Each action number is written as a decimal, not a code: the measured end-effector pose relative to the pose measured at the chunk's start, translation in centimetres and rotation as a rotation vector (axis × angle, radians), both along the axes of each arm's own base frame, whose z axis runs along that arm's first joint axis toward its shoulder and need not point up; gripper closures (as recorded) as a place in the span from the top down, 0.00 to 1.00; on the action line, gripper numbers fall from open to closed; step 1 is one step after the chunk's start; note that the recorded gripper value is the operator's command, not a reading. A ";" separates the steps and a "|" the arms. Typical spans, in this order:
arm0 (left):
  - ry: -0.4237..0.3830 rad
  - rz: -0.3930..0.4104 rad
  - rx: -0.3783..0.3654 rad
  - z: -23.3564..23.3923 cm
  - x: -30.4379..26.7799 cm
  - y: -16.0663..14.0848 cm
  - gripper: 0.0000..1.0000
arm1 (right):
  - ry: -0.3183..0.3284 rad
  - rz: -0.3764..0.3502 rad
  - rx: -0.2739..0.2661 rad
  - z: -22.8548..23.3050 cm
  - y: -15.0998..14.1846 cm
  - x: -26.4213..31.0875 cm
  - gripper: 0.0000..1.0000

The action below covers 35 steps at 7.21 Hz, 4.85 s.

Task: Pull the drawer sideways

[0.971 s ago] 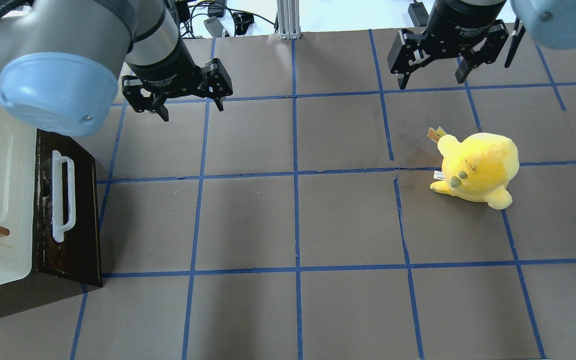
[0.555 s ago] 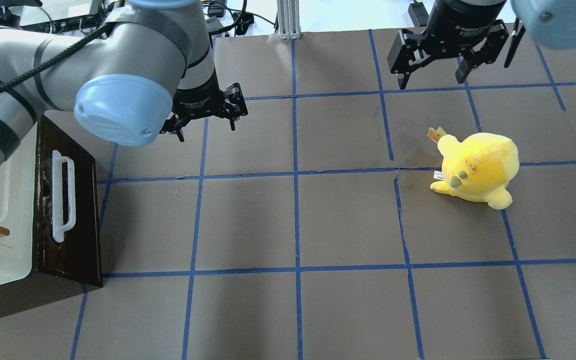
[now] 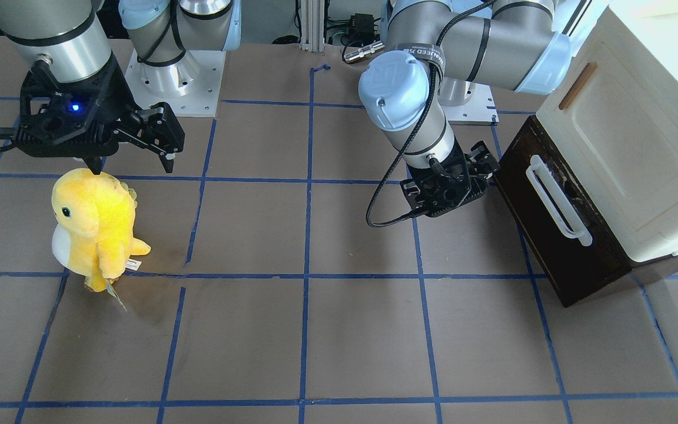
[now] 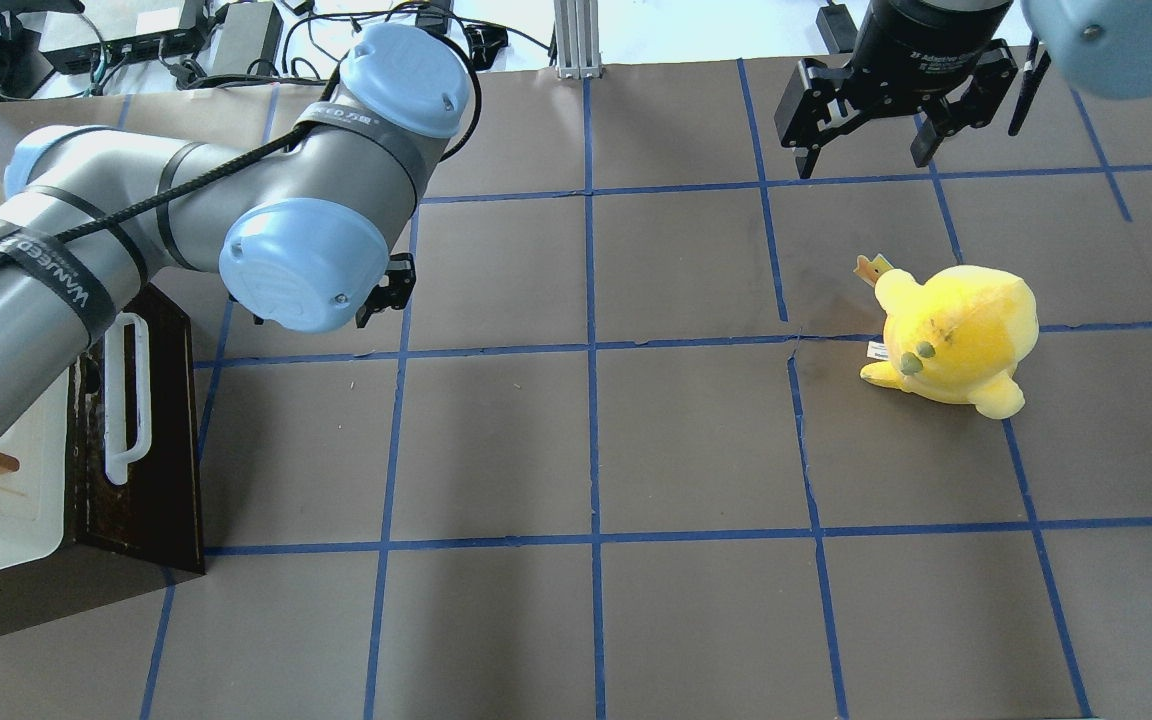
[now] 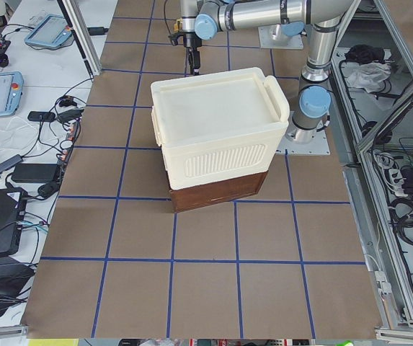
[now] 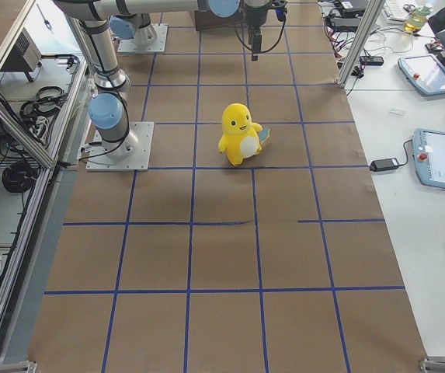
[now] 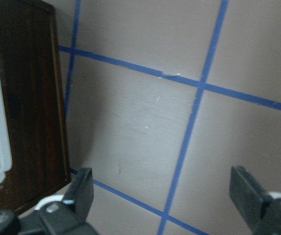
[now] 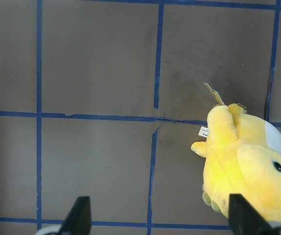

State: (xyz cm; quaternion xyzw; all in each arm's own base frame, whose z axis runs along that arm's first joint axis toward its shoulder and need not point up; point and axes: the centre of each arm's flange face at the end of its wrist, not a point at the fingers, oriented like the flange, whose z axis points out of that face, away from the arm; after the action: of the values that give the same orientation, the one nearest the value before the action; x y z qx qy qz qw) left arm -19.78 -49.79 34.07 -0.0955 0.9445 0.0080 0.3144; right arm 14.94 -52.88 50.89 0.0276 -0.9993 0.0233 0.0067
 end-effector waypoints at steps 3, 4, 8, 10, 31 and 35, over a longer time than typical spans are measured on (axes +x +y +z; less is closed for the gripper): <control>-0.221 -0.045 0.101 -4.8 2.9 1.6 1.00 | 0.000 0.000 0.000 0.0 0.0 0.0 1.00; -0.270 -0.046 0.129 -6.1 4.2 2.1 1.00 | 0.000 0.000 0.000 0.0 0.0 0.0 1.00; -0.383 -0.055 0.227 -8.9 7.5 1.5 1.00 | 0.000 0.000 0.000 0.0 0.0 0.0 1.00; -0.466 -0.097 0.246 -10.0 8.0 0.9 1.00 | 0.000 0.000 0.000 0.0 0.0 0.0 1.00; -0.576 -0.105 0.360 -14.7 12.7 -0.2 0.53 | 0.000 0.000 0.000 0.0 0.0 0.0 1.00; -0.576 -0.106 0.359 -14.6 12.7 -0.2 0.49 | 0.000 0.000 0.000 0.0 0.0 0.0 1.00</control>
State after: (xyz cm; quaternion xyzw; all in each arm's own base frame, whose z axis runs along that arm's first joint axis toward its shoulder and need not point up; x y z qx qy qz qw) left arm -7.09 -50.00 19.50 0.0121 0.8040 0.1305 0.5800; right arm 14.94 -52.88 50.89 0.0274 -0.9993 0.0234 0.0068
